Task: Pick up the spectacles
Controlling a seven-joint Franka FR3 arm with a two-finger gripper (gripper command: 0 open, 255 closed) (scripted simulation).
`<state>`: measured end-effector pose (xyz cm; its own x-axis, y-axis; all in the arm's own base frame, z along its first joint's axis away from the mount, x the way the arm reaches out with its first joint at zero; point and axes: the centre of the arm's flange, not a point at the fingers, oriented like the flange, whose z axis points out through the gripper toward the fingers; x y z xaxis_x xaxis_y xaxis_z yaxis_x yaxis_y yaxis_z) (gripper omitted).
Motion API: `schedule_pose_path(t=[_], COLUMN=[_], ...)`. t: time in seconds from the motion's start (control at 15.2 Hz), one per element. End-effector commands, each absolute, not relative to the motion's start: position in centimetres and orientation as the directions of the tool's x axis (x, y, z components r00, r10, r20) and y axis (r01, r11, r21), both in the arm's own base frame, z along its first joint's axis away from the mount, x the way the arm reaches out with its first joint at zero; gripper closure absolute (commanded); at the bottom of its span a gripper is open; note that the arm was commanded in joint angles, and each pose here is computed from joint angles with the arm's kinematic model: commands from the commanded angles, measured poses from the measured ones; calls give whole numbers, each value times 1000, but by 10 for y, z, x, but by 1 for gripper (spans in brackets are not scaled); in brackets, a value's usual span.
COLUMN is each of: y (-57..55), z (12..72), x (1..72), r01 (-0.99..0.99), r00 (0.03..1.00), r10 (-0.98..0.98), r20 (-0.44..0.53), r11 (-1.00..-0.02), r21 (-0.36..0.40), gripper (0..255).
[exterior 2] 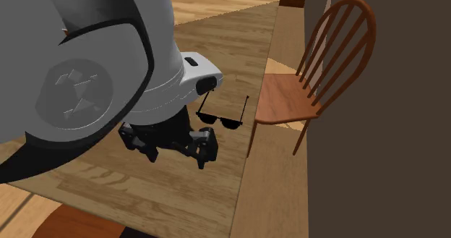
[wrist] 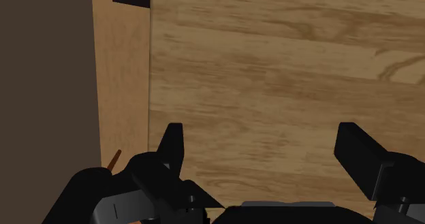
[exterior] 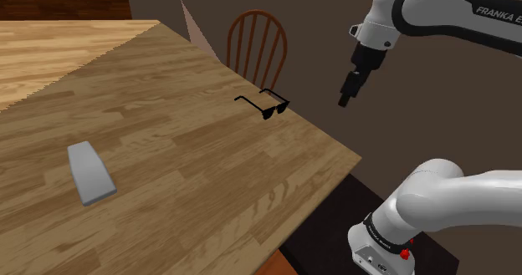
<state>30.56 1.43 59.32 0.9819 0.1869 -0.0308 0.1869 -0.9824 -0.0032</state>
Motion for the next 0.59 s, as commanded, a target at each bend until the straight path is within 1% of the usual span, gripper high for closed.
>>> schedule_pose_path(t=[0.0,0.53], y=[14,1], z=[593,554], x=[306,404], r01=[187,151], r00=[982,988], r10=[187,151], r20=[-31,-35], r11=[-982,-988], r21=[-3,-10], gripper=[0,0])
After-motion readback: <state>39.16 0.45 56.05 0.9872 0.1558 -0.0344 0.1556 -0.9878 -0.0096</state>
